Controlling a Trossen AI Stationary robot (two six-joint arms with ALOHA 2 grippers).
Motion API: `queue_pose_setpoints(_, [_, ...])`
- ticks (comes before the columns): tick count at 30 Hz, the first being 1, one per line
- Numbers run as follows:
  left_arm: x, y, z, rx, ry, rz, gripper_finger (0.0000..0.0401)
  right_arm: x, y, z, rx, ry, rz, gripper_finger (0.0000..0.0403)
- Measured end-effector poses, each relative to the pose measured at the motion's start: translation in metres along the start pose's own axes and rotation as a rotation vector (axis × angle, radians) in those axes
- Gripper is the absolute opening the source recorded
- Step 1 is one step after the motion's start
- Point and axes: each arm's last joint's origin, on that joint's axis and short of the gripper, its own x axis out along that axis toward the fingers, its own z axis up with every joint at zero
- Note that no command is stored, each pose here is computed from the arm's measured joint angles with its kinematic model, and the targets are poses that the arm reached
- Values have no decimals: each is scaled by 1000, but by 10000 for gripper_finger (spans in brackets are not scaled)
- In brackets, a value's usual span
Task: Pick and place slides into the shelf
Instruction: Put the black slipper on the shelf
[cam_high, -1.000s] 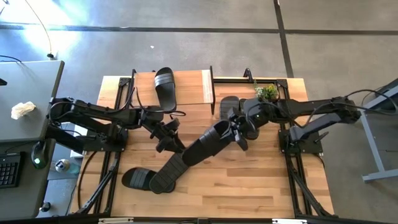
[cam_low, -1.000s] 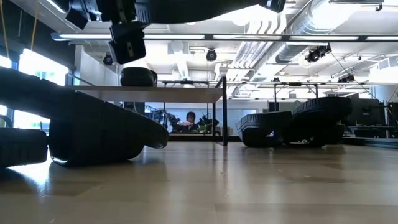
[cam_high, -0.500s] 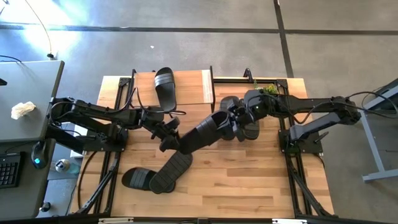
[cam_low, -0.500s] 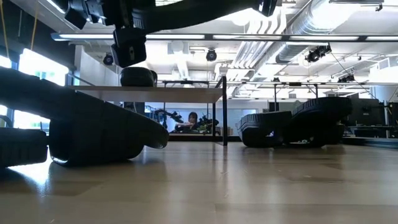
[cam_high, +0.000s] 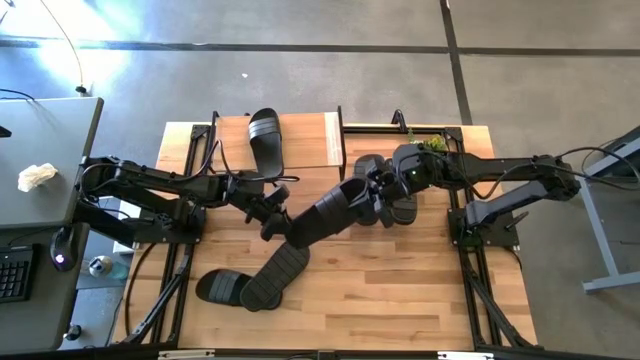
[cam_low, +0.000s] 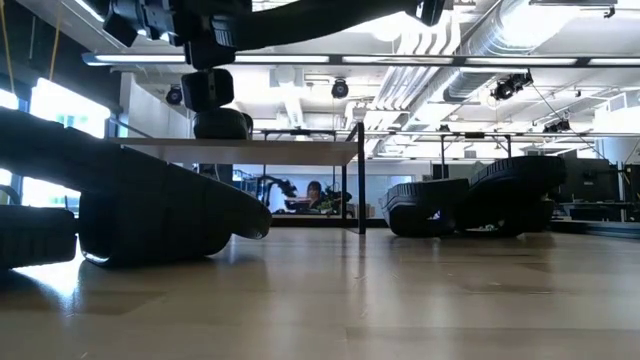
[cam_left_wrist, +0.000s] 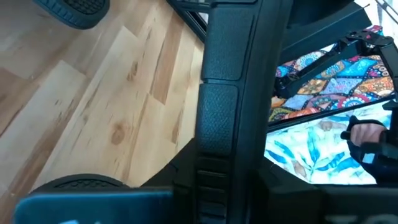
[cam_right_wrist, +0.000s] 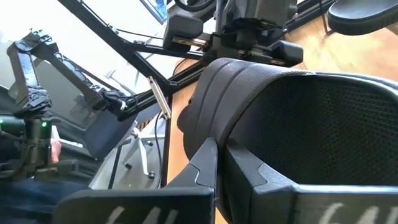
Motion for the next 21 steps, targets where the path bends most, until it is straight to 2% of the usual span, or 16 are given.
queue_pose_setpoints(6, [0,0,1,-1,-35,21,55,-6,1,1,17,-34,-30,18])
queue_pose_setpoints(14, [0,-2,4,-12,-75,8,55,-36,12,3,30,-86,-7,85])
queue_pose_setpoints(18, [0,-5,9,-6,-149,9,55,-60,19,3,54,-168,-30,118])
queue_pose_setpoints(21, [-2,-9,15,-4,-251,-4,55,-78,29,0,51,-282,-121,132])
